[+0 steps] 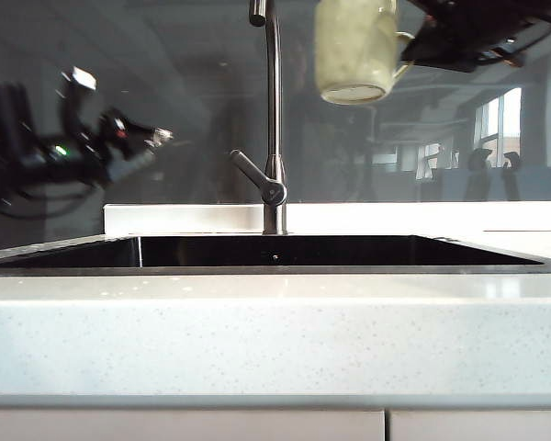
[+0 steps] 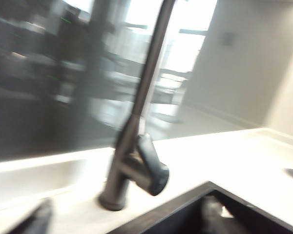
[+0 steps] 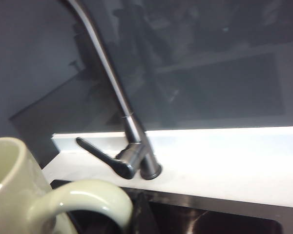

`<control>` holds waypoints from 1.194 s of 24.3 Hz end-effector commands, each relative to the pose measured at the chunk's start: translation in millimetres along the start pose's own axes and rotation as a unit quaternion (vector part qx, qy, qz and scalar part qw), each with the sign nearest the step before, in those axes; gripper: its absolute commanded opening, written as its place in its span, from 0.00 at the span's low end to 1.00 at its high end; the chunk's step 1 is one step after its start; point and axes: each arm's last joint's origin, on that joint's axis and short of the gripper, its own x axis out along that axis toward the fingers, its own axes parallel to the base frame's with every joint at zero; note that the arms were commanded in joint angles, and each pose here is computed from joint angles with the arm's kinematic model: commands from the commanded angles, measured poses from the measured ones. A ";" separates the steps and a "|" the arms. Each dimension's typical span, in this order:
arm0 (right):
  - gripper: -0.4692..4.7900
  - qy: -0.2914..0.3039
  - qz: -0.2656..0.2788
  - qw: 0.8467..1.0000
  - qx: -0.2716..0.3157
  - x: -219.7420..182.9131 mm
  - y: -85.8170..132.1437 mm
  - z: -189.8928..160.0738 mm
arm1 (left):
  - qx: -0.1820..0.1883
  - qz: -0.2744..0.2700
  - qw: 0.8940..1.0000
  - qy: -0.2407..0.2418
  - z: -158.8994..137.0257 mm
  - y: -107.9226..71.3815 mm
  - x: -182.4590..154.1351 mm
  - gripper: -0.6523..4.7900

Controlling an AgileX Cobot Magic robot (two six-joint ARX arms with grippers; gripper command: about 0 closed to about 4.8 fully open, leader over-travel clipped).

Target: Pick up the mug next to the sink, go to the faucet to get some water, pour the water into the sink, and finally put the mug back to its place.

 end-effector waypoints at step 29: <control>0.08 -0.055 0.026 0.998 -0.031 113.6 61.9 28.6 | -0.013 -0.158 0.987 0.031 -23.4 18.4 139.9 1.00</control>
